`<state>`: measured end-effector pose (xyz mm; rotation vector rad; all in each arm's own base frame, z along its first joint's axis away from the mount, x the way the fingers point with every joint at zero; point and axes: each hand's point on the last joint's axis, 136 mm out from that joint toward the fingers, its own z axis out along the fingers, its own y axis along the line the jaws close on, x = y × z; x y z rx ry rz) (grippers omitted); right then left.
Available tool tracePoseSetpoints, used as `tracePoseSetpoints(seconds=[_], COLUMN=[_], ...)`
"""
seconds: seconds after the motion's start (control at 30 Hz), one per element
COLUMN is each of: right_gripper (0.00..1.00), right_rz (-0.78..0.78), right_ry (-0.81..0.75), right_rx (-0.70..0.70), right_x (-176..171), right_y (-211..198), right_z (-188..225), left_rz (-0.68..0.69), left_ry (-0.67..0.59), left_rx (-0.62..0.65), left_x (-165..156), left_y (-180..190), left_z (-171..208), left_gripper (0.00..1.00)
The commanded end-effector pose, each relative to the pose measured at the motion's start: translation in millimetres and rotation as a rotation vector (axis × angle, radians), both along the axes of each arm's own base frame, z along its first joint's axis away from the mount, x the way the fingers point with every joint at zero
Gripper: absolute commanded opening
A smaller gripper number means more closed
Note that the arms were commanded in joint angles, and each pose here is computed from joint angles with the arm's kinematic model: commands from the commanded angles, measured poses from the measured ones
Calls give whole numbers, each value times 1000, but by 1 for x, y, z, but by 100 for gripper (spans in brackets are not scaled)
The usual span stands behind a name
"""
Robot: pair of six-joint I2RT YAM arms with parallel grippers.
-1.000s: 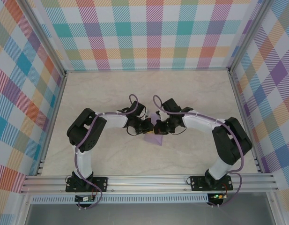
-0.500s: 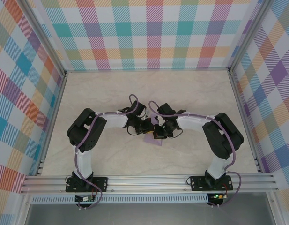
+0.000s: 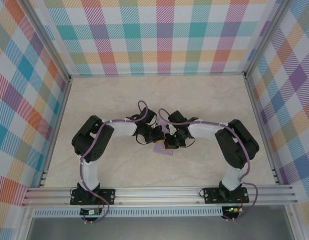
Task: Fold a paper plane with a square sheet of paper (pick it up from the middle)
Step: Fold the triangle a second time at the center of the table.
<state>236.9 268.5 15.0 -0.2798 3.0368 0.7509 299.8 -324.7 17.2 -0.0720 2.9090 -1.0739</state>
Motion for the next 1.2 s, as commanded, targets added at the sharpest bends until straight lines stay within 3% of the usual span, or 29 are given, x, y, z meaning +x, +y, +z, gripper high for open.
tracePoseSetpoints(seconds=[0.0, 0.47, 0.87, 1.17], right_gripper=[0, 0, 0, 0], right_rz=[21, 112, 117, 14], right_ry=[42, 72, 87, -120], right_rx=[-84, -80, -80, 68], right_x=[-13, -41, -62, -10], right_y=[-16, -31, -46, -19], right_z=[-13, -9, -4, 53], left_rz=[85, 100, 99, 87], left_ry=[150, 180, 179, 161], left_rx=[319, 387, 372, 313], left_x=[-30, -37, -37, -34], left_y=[60, 73, 71, 61], left_z=[-67, -80, -80, -71], left_gripper=[0, 0, 0, 0])
